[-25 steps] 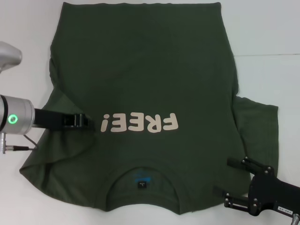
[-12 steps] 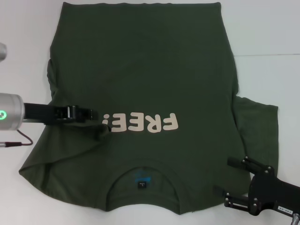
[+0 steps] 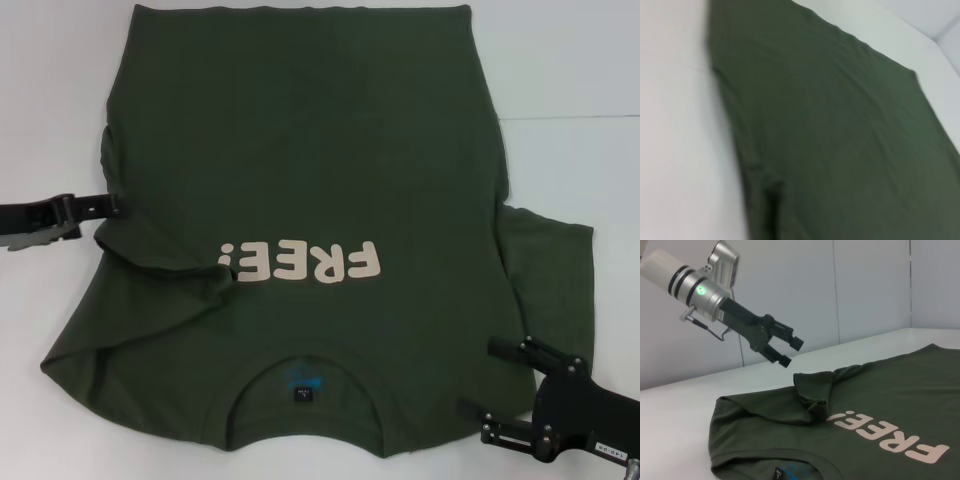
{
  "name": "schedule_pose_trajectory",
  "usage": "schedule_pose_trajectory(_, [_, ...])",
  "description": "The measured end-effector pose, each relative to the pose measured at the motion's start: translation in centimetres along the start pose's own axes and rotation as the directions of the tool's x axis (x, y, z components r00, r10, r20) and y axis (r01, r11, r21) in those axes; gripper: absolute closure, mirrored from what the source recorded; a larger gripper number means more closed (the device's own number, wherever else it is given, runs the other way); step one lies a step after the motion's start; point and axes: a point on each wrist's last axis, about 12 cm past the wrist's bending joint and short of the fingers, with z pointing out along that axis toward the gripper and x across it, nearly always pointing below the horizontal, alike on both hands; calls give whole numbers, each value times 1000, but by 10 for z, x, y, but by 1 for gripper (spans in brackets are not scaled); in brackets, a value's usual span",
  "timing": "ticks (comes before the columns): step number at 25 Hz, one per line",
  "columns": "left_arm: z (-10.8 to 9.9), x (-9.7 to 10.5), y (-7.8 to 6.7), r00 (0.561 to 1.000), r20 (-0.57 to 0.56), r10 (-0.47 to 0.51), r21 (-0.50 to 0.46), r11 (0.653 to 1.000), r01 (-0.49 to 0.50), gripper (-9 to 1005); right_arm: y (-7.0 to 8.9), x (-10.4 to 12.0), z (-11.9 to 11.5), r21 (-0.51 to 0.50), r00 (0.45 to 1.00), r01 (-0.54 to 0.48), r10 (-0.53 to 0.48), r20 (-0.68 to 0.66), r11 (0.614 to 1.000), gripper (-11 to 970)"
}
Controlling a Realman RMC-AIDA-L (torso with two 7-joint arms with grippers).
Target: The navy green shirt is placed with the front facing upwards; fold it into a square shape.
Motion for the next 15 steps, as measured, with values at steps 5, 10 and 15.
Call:
schedule_pose_trajectory(5, [4, 6, 13, 999, 18, -36, -46, 998, 37, 123, 0, 0, 0, 0, 1000, -2, 2, 0, 1000, 59])
schedule_pose_trajectory(10, [14, 12, 15, 999, 28, -46, -75, 996, 48, 95, 0, 0, 0, 0, 1000, -1, 1, 0, 1000, 59])
schedule_pose_trajectory(15, [26, 15, 9, 999, 26, -35, -75, 996, 37, 101, -1, 0, 0, 1, 1000, -1, 1, 1, 1000, 60])
